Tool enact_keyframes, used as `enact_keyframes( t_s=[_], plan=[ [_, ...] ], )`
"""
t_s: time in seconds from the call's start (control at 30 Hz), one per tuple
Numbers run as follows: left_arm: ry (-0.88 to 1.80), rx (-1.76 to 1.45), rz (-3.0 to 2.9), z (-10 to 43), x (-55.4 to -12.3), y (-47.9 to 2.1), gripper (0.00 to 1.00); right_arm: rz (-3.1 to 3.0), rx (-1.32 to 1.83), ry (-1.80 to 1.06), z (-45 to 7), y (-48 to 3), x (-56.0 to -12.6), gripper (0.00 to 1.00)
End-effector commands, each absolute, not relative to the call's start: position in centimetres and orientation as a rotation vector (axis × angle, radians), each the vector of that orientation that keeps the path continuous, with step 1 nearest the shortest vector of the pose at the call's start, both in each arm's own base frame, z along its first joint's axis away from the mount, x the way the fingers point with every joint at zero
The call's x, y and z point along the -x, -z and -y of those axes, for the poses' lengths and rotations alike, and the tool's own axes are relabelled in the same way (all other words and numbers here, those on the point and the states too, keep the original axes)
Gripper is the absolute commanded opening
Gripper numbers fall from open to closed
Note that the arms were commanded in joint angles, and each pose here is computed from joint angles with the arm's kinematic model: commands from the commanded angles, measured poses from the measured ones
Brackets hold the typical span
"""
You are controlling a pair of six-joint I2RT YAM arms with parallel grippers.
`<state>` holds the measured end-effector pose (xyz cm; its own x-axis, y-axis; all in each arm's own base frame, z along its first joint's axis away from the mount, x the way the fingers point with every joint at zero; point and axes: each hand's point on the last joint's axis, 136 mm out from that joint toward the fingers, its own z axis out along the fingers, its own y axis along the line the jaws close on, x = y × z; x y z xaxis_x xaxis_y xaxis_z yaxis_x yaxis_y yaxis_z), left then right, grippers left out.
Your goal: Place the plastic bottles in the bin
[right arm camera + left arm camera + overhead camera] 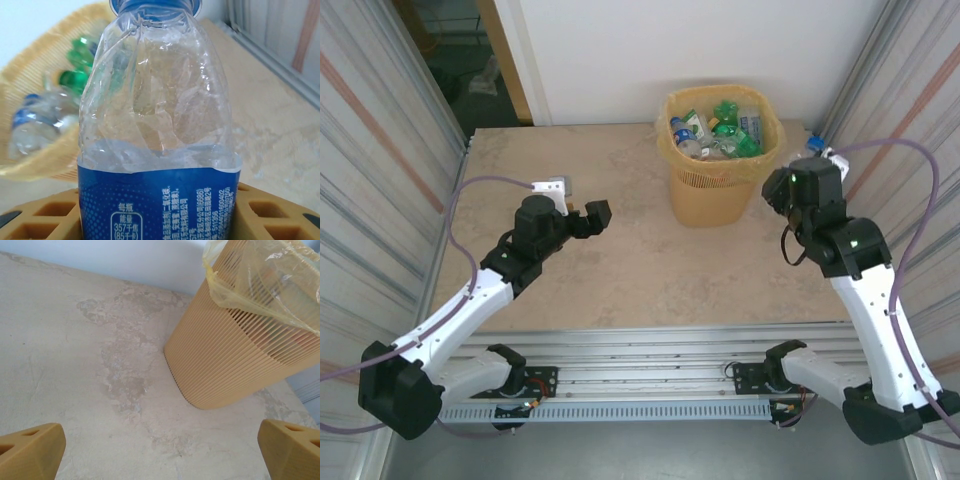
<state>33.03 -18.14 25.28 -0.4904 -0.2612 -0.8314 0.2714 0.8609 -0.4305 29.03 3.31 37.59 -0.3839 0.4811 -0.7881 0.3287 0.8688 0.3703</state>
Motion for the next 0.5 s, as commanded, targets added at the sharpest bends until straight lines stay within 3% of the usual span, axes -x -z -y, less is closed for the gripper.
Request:
enact_keyframes(
  t_s=[0.0,0.2,0.47],
  plan=[
    [0.627,0.023,-1.985,17.6,-33.3,-25.5,0.99,-2.069,-0.421,-0.186,-5.4,-39.0,-30.9,0.53],
    [0.635,0.033,-1.998,17.6,-33.1,-25.5,0.99,-2.093,-0.231,-0.292,-9.8,-42.4,-35.7,0.53],
    [0.655,0.054,-2.009,17.6,-32.8,-25.3,0.99,-2.098,-0.104,-0.348,-13.8,-43.1,-41.7,0.53]
  ],
)
